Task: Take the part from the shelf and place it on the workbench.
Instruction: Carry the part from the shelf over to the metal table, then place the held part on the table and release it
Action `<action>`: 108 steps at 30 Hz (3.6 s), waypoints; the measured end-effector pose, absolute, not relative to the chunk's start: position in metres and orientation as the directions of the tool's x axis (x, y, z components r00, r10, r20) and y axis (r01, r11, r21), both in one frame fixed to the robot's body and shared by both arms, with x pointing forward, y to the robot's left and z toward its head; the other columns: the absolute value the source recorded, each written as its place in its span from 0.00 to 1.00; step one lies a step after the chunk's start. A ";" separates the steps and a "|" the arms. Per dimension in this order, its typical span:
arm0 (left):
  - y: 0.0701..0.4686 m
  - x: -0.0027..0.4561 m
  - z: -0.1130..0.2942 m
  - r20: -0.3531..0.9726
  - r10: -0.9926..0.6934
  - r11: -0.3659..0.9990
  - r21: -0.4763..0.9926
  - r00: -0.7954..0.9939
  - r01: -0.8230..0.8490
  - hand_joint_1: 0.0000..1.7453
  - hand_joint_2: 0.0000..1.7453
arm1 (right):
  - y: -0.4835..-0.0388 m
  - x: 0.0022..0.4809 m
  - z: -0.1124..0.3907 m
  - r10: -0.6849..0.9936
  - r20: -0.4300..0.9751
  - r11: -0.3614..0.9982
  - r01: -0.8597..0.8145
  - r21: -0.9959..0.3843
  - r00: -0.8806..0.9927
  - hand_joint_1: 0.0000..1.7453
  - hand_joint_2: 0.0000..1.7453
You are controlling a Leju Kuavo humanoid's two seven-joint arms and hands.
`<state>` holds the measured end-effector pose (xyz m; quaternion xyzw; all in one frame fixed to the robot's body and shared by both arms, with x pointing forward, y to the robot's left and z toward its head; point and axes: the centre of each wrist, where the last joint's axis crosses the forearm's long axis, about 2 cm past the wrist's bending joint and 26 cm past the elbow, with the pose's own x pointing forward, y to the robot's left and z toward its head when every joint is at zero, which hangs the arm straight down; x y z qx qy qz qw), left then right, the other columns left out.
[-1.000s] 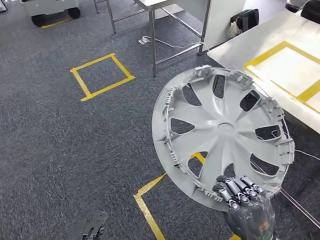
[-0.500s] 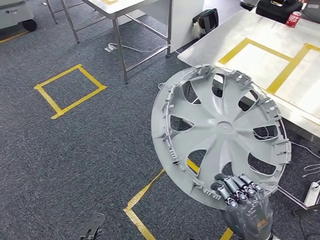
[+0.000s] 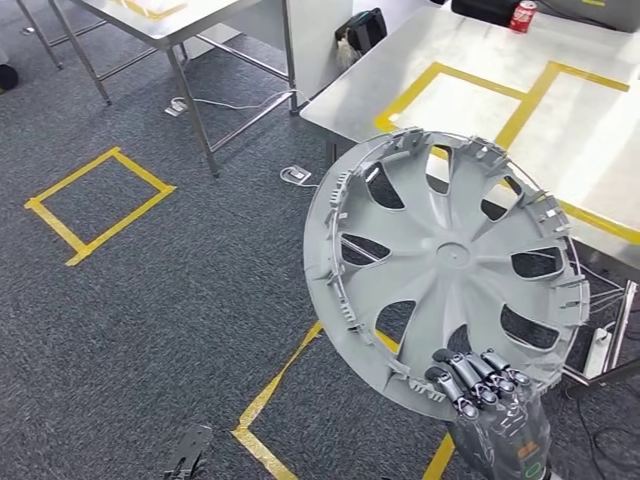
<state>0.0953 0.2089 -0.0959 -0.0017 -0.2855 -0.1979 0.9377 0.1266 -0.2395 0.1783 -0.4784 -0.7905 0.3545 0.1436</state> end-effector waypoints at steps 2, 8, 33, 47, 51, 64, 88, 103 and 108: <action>0.209 0.095 -0.096 0.536 -0.370 0.922 0.110 0.759 0.372 0.00 1.00 | -0.239 0.127 0.178 0.859 -0.111 0.292 0.655 -0.697 -0.501 1.00 1.00; 0.211 0.092 -0.097 0.529 -0.372 0.921 0.110 0.763 0.372 0.00 1.00 | -0.239 0.127 0.178 0.859 -0.110 0.292 0.654 -0.697 -0.500 1.00 1.00; 0.212 0.091 -0.097 0.533 -0.357 0.928 0.111 0.767 0.355 0.00 1.00 | -0.235 0.130 0.173 0.864 -0.086 0.296 0.639 -0.710 -0.496 1.00 1.00; 0.215 0.087 -0.099 0.522 -0.340 0.937 0.123 0.782 0.325 0.00 1.00 | -0.232 0.131 0.166 0.866 -0.072 0.294 0.622 -0.726 -0.494 1.00 1.00; 0.216 0.085 -0.099 0.518 -0.334 0.940 0.123 0.787 0.318 0.00 1.00 | -0.232 0.131 0.164 0.863 -0.074 0.293 0.616 -0.731 -0.499 1.00 1.00; 0.215 0.092 -0.097 0.530 -0.321 0.945 0.130 0.785 0.299 0.00 1.00 | -0.230 0.131 0.158 0.860 -0.068 0.292 0.598 -0.746 -0.505 1.00 1.00; 0.218 0.083 -0.100 0.526 -0.307 0.951 0.133 0.793 0.280 0.00 1.00 | -0.226 0.132 0.156 0.862 -0.032 0.313 0.580 -0.752 -0.506 1.00 1.00; 0.225 0.079 -0.101 0.535 -0.267 0.963 0.131 0.802 0.234 0.00 1.00 | -0.242 0.130 0.151 0.898 0.180 0.380 0.501 -0.778 -0.402 1.00 1.00; 0.227 0.078 -0.102 0.537 -0.257 0.966 0.128 0.804 0.223 0.00 1.00 | -0.257 0.133 0.143 0.897 0.267 0.402 0.402 -0.822 -0.352 1.00 1.00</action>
